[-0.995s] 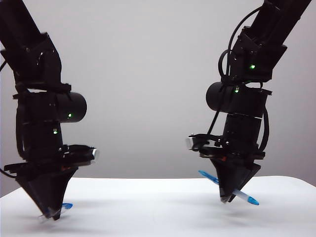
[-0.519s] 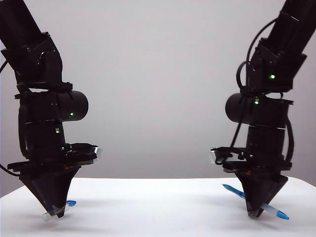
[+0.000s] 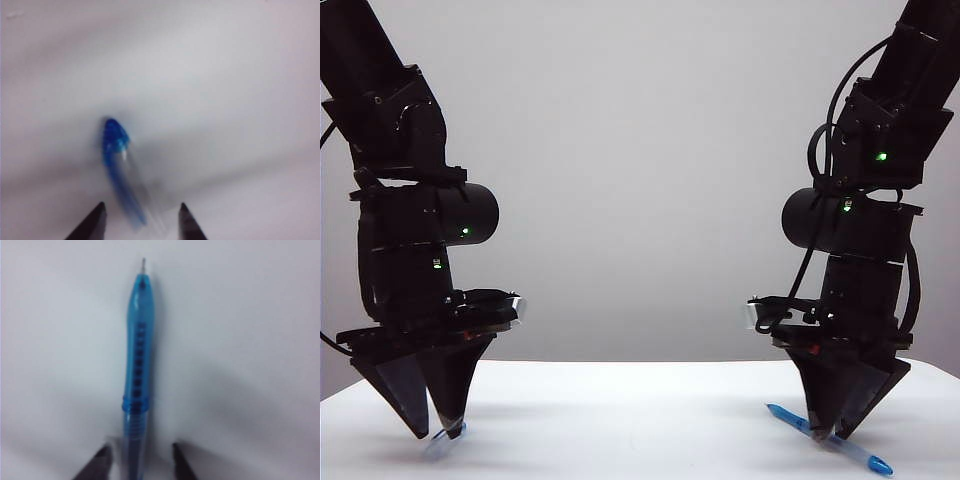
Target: Pick up the pen and remove the cap.
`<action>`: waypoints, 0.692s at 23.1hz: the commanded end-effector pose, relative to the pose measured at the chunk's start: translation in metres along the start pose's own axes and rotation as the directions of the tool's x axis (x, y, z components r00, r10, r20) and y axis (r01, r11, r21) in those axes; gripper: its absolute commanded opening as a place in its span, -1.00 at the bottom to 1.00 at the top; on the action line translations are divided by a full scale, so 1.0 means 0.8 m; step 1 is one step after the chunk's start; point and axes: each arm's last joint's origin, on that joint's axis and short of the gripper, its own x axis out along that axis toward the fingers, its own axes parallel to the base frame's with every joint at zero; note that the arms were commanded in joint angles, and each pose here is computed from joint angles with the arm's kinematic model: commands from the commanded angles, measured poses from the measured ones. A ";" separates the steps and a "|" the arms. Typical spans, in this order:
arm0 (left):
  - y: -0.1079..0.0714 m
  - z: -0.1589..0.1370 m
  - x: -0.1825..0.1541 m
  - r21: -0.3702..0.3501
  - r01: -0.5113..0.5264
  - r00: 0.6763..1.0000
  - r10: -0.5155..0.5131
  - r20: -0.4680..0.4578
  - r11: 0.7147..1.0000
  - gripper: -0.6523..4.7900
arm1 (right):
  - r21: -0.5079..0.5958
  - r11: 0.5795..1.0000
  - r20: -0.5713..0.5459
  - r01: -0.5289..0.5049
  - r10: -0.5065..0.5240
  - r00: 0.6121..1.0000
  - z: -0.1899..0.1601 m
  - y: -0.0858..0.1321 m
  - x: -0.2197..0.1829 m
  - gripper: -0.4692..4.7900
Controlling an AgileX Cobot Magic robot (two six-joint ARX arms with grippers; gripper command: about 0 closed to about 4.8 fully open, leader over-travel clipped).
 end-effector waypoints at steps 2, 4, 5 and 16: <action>-0.003 0.002 -0.004 0.011 0.063 0.998 -0.063 0.025 0.998 -0.07 | 0.011 1.000 -0.004 0.022 -0.022 1.000 -0.001 -0.002 0.005 0.19; -0.004 0.002 -0.007 0.012 0.071 0.997 -0.072 0.030 0.997 -0.07 | 0.025 1.000 -0.002 0.017 -0.017 1.000 -0.001 -0.001 0.001 0.26; -0.004 0.002 -0.009 0.013 0.071 0.997 -0.071 0.031 0.997 -0.07 | 0.035 0.999 0.000 0.016 -0.016 1.000 -0.001 -0.001 -0.002 0.26; -0.020 -0.029 -0.130 0.056 -0.109 0.977 0.097 0.190 0.992 -0.08 | 0.033 0.996 0.242 -0.083 0.073 0.967 -0.012 0.029 -0.145 -0.09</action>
